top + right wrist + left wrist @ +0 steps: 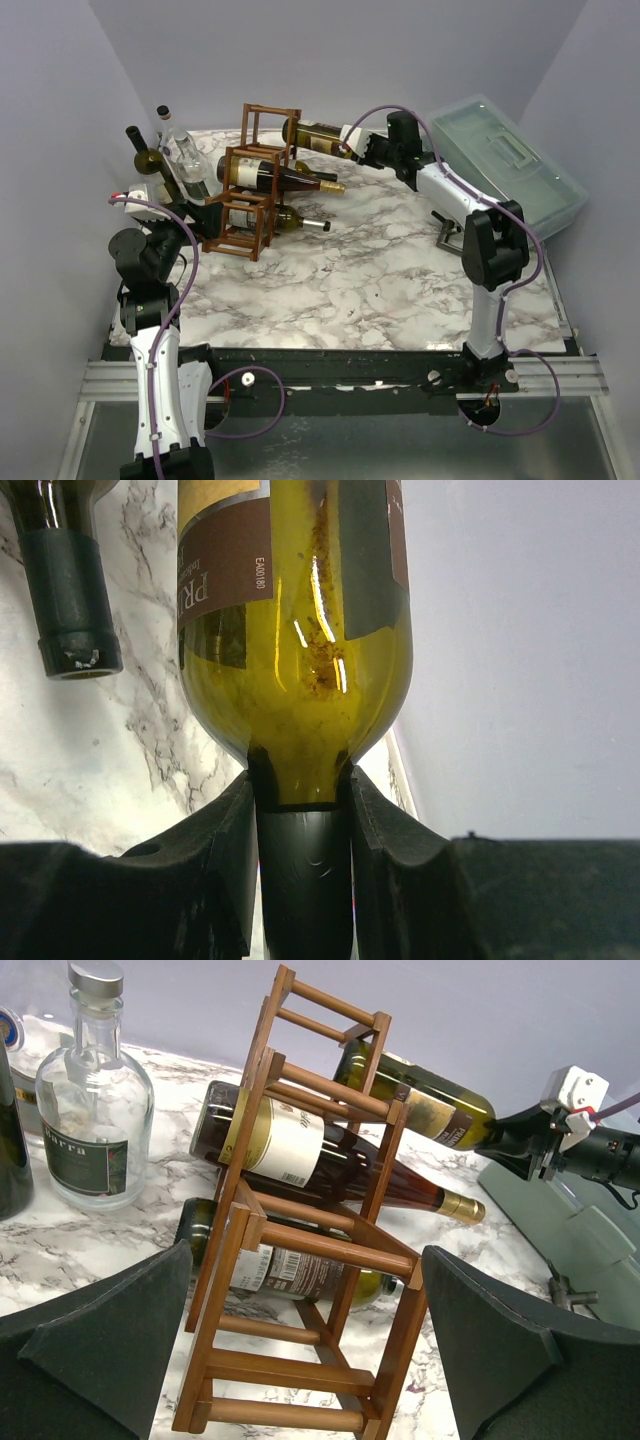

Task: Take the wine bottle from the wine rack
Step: Pick up the wine bottle from the wine rack.

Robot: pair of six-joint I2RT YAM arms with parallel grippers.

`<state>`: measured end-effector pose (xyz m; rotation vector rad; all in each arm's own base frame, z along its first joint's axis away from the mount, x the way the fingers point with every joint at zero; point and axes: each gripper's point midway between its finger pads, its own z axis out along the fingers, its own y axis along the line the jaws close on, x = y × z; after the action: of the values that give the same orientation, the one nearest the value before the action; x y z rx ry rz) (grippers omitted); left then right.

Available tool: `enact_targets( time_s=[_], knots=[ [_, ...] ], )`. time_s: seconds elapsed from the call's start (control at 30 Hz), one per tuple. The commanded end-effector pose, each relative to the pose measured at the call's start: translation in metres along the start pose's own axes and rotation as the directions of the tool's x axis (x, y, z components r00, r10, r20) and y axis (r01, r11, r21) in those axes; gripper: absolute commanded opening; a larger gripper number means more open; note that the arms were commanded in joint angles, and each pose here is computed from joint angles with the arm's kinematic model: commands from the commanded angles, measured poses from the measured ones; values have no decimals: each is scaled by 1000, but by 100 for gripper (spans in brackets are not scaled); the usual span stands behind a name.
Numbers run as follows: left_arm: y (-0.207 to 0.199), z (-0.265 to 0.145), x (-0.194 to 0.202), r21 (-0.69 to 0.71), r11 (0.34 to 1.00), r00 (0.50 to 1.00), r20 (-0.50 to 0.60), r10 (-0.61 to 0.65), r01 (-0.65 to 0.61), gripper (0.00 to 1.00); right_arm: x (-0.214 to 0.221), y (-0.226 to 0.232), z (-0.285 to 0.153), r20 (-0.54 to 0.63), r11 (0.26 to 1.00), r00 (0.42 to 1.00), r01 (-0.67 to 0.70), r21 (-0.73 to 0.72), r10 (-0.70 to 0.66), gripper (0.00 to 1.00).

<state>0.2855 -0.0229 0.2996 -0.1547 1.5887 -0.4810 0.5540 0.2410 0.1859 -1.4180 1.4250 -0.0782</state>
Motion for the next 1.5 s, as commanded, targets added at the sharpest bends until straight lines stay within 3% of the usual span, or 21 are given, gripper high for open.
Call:
enact_targets(
  time_s=[0.0, 1.1, 1.47],
  knots=[
    [8, 1, 4, -26, 1000, 1000, -4, 6, -6, 99, -52, -62, -37, 143, 983, 987, 50, 174, -76, 0],
    [-1, 3, 9, 29, 1000, 999, -42, 0, 1, 99, -13, -54, -96, 73, 982, 997, -24, 187, 11, 0],
    [0, -3, 8, 13, 999, 999, -21, 50, -49, 99, -14, -29, -124, 64, 981, 989, -142, 133, 135, 0]
  ],
)
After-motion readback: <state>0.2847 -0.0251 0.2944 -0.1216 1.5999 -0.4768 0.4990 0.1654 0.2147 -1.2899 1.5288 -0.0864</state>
